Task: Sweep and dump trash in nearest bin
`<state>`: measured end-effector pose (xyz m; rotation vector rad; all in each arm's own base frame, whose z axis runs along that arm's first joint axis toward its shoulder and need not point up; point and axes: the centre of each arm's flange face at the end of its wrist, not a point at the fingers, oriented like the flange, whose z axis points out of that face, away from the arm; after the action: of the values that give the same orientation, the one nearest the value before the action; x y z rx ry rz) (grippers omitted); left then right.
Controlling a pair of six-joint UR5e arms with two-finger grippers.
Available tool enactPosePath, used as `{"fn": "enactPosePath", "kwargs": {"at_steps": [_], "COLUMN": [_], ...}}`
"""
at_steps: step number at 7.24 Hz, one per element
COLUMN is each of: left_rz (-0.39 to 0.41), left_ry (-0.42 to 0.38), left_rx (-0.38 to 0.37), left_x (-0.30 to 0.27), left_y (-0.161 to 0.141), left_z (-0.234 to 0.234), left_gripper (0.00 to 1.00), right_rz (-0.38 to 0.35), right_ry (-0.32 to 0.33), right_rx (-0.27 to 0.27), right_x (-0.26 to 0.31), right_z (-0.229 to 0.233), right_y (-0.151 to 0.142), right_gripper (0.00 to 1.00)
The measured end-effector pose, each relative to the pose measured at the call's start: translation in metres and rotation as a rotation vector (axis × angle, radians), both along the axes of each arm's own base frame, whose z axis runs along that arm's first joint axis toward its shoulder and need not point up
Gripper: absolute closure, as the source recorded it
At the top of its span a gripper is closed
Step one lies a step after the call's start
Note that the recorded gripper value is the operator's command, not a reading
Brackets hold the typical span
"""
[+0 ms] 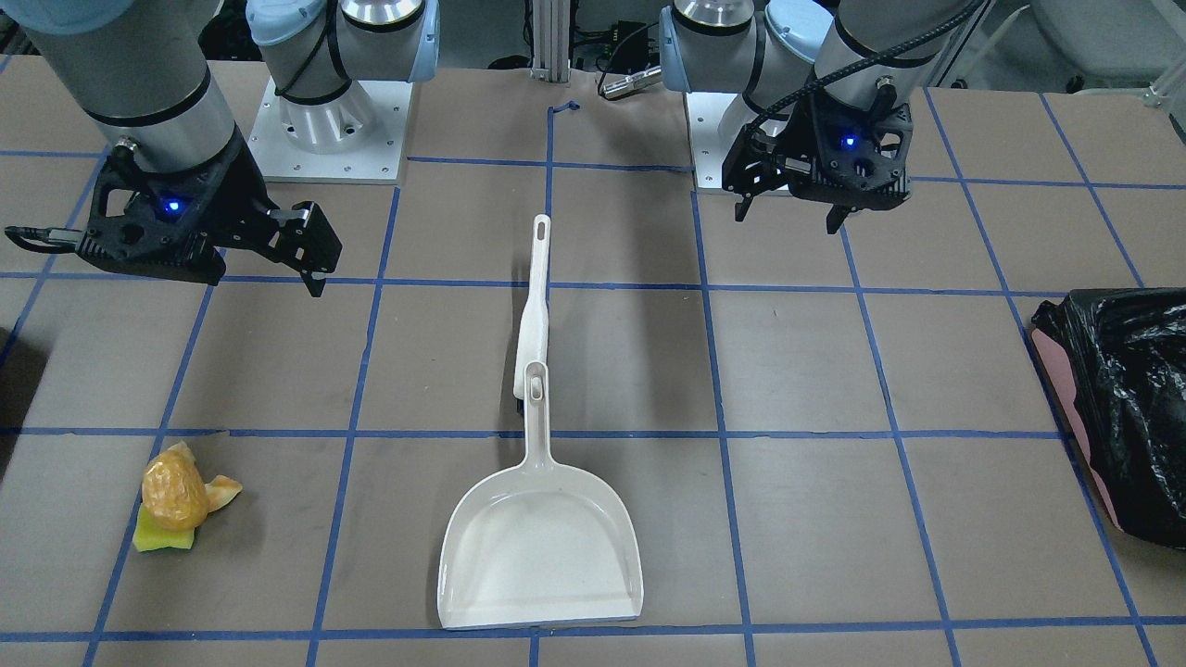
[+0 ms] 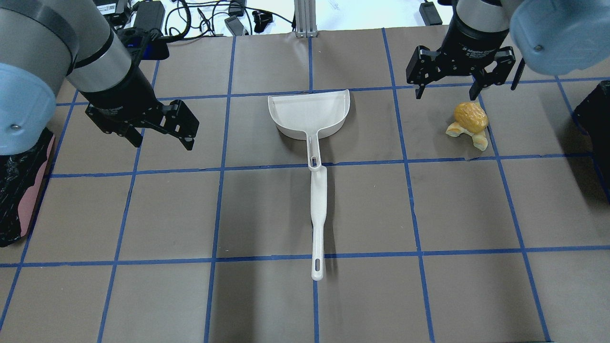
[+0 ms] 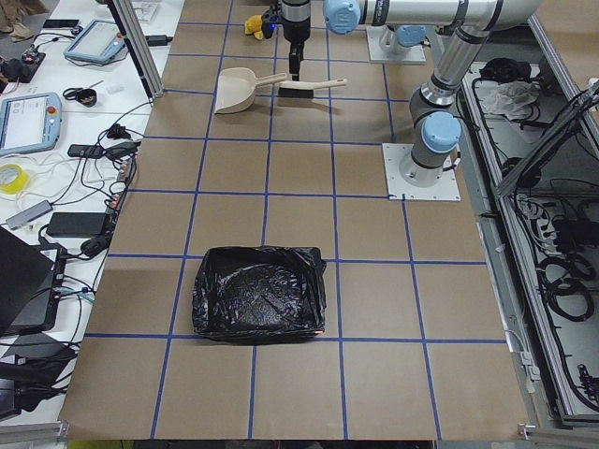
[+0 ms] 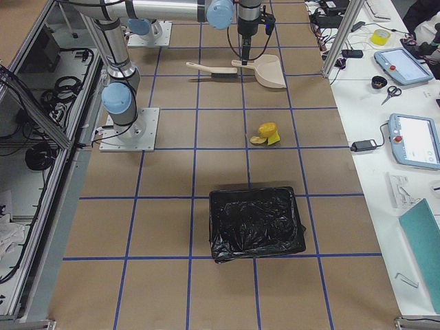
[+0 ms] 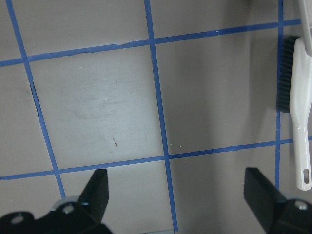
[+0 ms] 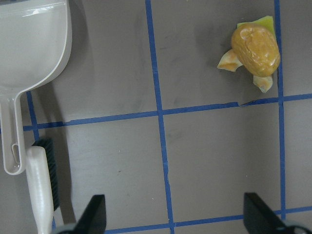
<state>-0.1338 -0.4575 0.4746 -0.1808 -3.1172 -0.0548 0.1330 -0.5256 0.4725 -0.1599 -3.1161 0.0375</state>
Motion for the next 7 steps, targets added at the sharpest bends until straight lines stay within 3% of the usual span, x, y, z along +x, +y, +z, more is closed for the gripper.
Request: {"fn": "enactPosePath", "kwargs": {"at_steps": [7], "left_rz": [0.002], "left_ry": [0.002], "left_rx": [-0.008], "left_x": [0.0008], "left_y": [0.0003], "left_z": [0.0032], "left_gripper": [0.0], "right_rz": [0.002], "right_ry": [-0.019], "right_rx": [-0.002], "right_x": [0.0019], "right_z": [0.0], "right_y": [-0.0009], "right_gripper": [0.0]}}
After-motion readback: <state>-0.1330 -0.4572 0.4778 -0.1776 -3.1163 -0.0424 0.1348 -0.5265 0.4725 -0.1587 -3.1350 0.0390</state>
